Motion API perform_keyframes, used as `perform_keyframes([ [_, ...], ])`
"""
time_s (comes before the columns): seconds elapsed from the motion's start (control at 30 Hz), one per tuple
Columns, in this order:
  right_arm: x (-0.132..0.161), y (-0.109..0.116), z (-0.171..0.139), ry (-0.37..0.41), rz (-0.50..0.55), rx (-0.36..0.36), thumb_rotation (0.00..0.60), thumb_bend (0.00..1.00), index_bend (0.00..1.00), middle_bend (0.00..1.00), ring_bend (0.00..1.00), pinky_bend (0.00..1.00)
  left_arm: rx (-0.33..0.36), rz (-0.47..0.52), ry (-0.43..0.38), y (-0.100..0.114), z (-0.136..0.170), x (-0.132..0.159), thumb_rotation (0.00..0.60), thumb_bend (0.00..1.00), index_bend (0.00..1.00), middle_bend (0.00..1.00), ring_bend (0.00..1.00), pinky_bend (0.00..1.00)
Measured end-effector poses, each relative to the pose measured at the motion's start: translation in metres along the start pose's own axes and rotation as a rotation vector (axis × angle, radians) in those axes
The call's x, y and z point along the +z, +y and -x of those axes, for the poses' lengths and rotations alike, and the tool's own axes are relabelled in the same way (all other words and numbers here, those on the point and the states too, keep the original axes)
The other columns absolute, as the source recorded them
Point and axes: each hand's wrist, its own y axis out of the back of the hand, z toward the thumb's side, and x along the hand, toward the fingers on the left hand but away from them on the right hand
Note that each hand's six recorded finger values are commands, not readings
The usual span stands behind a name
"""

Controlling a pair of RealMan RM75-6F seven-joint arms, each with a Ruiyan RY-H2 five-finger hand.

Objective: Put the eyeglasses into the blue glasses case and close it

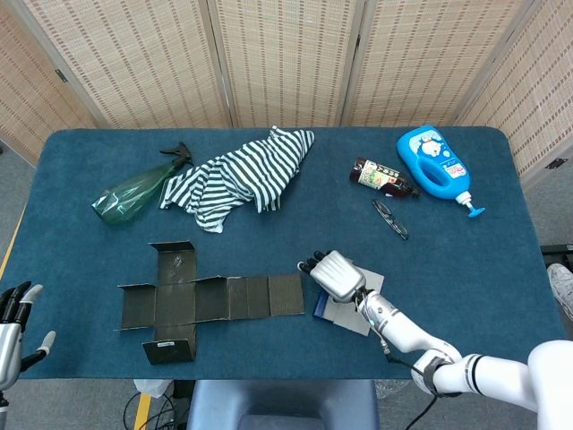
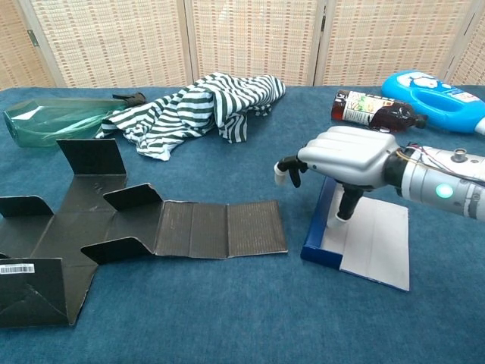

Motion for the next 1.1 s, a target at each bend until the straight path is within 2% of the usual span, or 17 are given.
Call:
perform_keyframes([
  [0.23,-0.001,-0.005,0.017,-0.015,-0.025,0.018,0.6,0.31,0.49,0.36,0.31,0.5,0.005,-0.002,0.003,0.002,0.001,-0.001,0.6,0.32,0.17,0.14,0.15,0.19],
  [0.3,-0.004,-0.005,0.02,-0.027,-0.033,0.019,0.6,0.35,0.53,0.37,0.31,0.5,0.003,-0.003,0.004,0.002,0.001,-0.002,0.6,0.32,0.17,0.14,0.15,0.19],
  [0.6,-0.033,0.002,0.043,-0.153,-0.002,-0.011,0.6,0.36,0.54,0.38,0.31,0.49,0.001,-0.005,0.001,0.001,0.001,-0.001,0.6,0.32,0.17,0.14,0.15,0.19],
  [0.8,-0.045,0.012,0.061,-0.213,0.01,-0.031,0.6,0.31,0.54,0.39,0.31,0.48,0.001,-0.006,0.001,0.001,0.0,-0.001,0.6,0.32,0.17,0.14,0.15,0.19],
  [0.87,-0.047,0.016,0.068,-0.223,0.007,-0.038,0.6,0.27,0.51,0.38,0.31,0.47,-0.001,-0.006,0.003,0.001,0.0,-0.001,0.6,0.32,0.17,0.14,0.15,0.19],
  [1.0,-0.046,0.019,0.074,-0.232,0.014,-0.044,0.6,0.11,0.26,0.29,0.24,0.4,-0.002,-0.008,0.004,0.001,0.0,-0.001,0.6,0.32,0.17,0.14,0.15,0.19],
  [1.07,-0.047,0.02,0.074,-0.238,0.015,-0.044,0.6,0.06,0.14,0.23,0.2,0.36,0.0,-0.008,0.005,0.001,0.0,-0.002,0.6,0.32,0.17,0.14,0.15,0.19],
  [1.1,-0.048,0.02,0.073,-0.242,0.013,-0.044,0.6,0.05,0.11,0.22,0.18,0.35,0.0,-0.008,0.005,0.001,0.0,-0.002,0.6,0.32,0.17,0.14,0.15,0.19],
])
